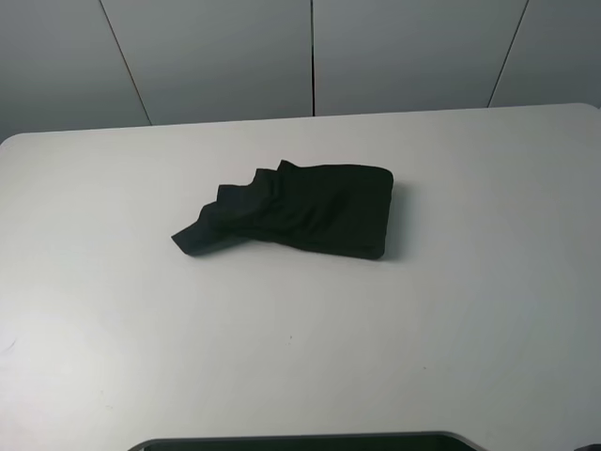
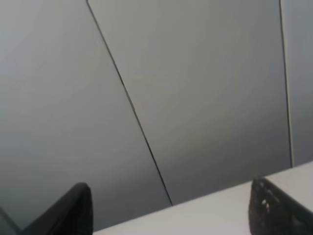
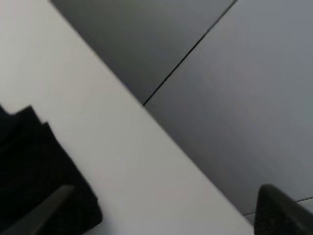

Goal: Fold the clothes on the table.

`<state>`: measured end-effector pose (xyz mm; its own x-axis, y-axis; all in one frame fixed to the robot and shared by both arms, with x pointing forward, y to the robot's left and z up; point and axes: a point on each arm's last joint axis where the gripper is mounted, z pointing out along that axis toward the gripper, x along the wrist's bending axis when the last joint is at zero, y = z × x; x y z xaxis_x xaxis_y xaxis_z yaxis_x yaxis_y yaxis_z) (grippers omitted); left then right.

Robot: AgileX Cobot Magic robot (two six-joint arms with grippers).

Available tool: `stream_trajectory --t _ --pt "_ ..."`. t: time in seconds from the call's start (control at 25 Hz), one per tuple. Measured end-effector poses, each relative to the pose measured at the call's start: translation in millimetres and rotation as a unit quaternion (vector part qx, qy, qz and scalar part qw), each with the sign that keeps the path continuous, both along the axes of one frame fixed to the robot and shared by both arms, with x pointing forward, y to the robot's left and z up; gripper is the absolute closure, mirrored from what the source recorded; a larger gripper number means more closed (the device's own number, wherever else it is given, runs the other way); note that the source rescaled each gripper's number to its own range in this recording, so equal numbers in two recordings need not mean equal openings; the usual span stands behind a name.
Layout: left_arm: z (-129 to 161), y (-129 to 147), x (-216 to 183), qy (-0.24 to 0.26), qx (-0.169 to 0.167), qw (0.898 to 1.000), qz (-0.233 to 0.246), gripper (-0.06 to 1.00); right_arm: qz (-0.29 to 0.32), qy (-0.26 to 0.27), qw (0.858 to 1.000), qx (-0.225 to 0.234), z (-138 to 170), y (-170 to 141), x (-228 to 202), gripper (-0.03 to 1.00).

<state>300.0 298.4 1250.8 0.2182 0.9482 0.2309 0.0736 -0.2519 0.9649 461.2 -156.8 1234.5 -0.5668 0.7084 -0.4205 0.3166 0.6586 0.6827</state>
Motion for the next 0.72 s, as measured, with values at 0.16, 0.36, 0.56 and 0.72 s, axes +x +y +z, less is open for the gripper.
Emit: stream_trajectory --t 0.16,0.36,0.56,0.72 --pt "-4.1 23.8 -38.0 -0.011 -0.014 1.0 0.019 0.1 -0.037 -0.079 0.996 0.02 47.1 -61.7 -65.9 0.16" --pt "-16.7 36.7 -52.6 0.038 -0.007 0.998 0.05 0.1 -0.094 -0.167 0.981 0.009 72.4 -126.4 -128.0 0.16" --pt "-18.9 44.7 -61.9 0.075 -0.034 0.994 0.076 0.1 -0.099 -0.227 0.968 0.042 78.9 -168.7 -181.4 0.17" --pt "-14.2 59.2 -82.5 0.038 -0.049 0.994 0.092 0.1 -0.113 -0.284 0.949 0.082 77.2 -208.7 -230.6 0.28"
